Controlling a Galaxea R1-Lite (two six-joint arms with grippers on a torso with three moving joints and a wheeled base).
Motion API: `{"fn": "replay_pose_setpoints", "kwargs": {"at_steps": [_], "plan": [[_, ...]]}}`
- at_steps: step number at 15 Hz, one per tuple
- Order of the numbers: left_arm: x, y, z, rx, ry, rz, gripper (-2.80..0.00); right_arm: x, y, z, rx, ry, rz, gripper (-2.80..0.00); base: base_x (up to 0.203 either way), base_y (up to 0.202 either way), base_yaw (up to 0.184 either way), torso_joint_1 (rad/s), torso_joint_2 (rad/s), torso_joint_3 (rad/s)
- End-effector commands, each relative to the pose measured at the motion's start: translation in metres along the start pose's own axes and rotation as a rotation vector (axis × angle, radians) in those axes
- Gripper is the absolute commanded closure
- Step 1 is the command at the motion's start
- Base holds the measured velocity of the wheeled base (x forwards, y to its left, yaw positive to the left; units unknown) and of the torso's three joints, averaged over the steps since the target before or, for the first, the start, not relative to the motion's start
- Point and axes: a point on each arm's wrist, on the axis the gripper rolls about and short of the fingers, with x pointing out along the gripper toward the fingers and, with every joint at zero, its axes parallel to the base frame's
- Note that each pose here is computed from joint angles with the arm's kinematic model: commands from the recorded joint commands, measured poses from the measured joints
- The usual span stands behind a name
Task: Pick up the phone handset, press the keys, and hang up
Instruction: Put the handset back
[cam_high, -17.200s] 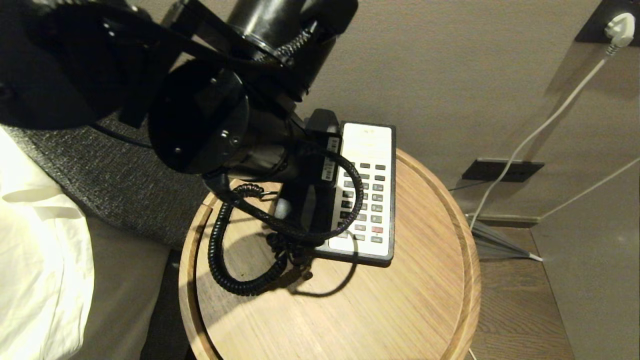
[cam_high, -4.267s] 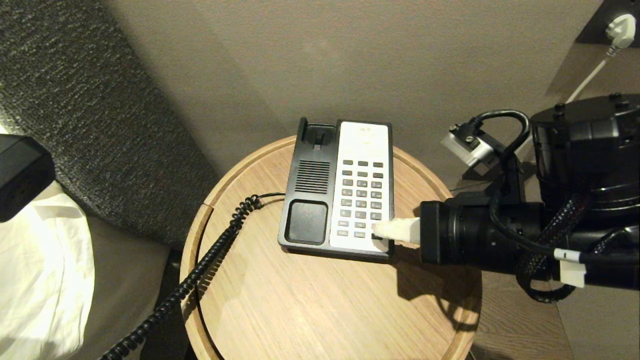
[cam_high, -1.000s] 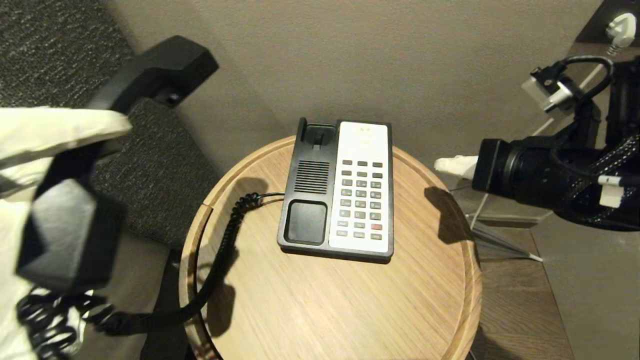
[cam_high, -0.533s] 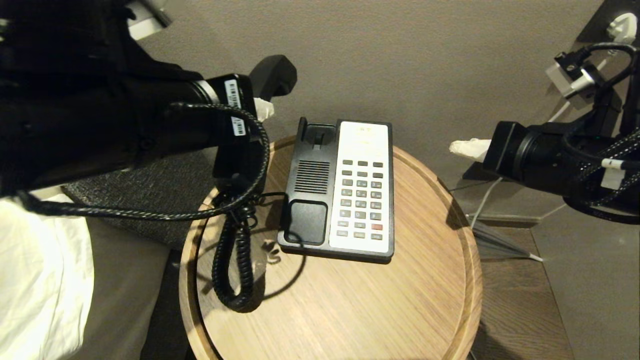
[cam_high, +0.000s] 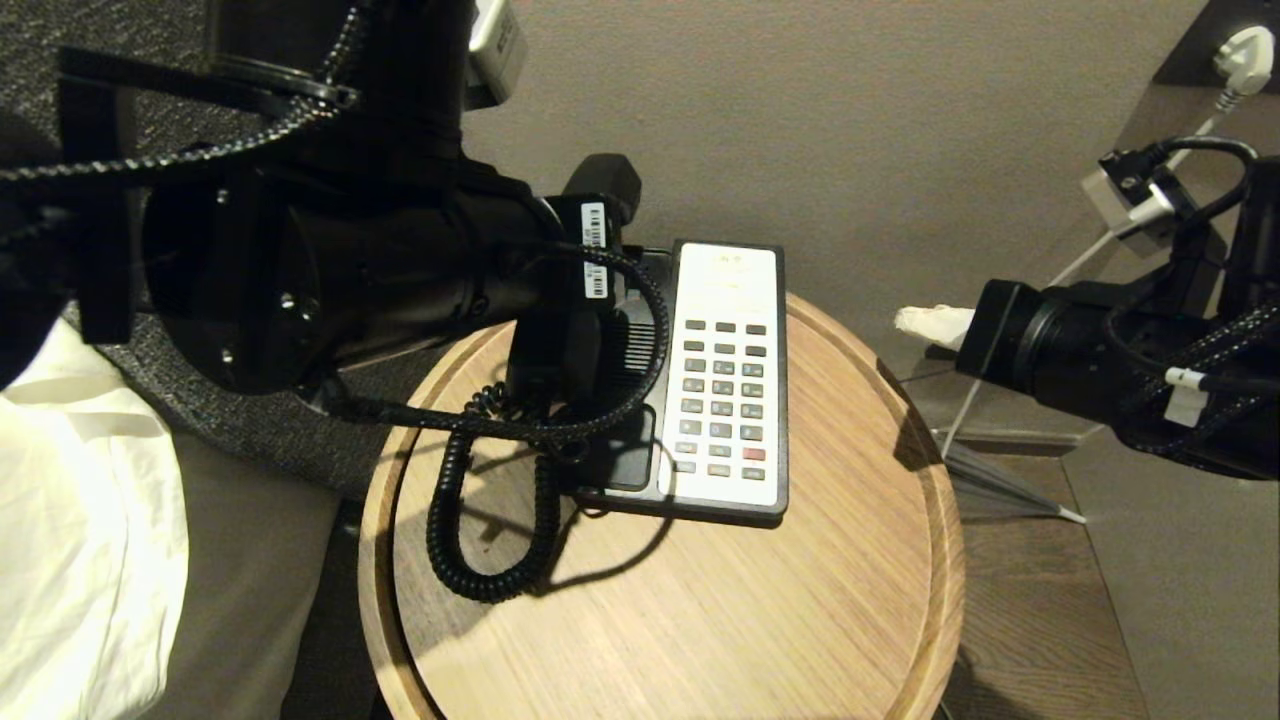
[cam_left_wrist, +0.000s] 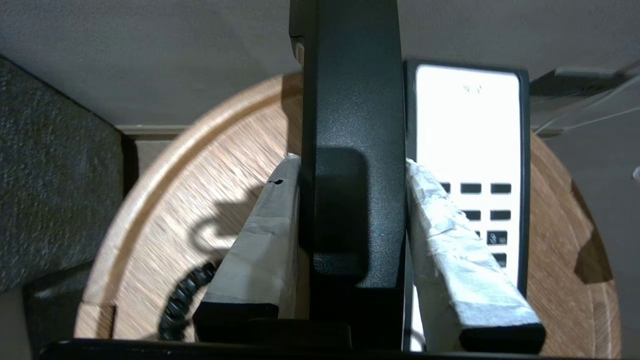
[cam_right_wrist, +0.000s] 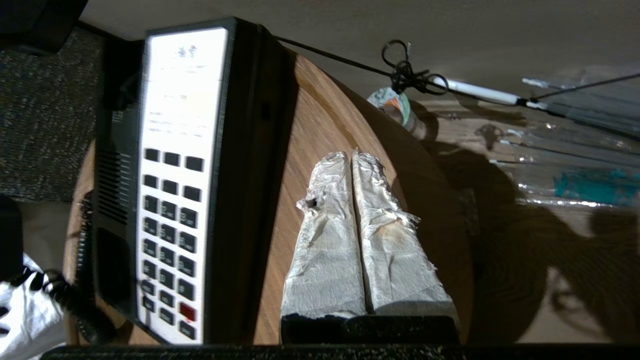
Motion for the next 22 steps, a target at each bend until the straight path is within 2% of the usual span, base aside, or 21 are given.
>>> {"fn": "replay_pose_setpoints", "kwargs": {"at_steps": [1,3,5,12,22], "plan": [[0.002,-0.009,-0.007,0.015,0.012,0.017,0.00,0.003,-0.005,-0.002,0.004,0.007,-0.019,0.00,0.000,0.000,0.000,0.000,0.00,0.000],[0.000,-0.010,-0.004,0.005,-0.002,0.025,0.00,0.006,-0.011,-0.003,0.010,0.013,-0.038,0.00,0.000,0.000,0.000,0.000,0.00,0.000],[0.001,-0.009,-0.010,0.009,0.032,0.038,0.00,0.007,-0.012,-0.005,0.008,0.020,-0.040,0.00,0.000,0.000,0.000,0.000,0.00,0.000],[0.008,-0.016,-0.016,-0.020,0.051,0.035,0.00,0.013,-0.015,-0.008,0.009,0.035,-0.054,0.00,0.000,0.000,0.000,0.000,0.00,0.000],[0.012,-0.022,-0.028,-0.010,0.085,0.030,0.00,0.018,-0.018,-0.010,0.010,0.045,-0.067,0.00,0.000,0.000,0.000,0.000,0.00,0.000]]}}
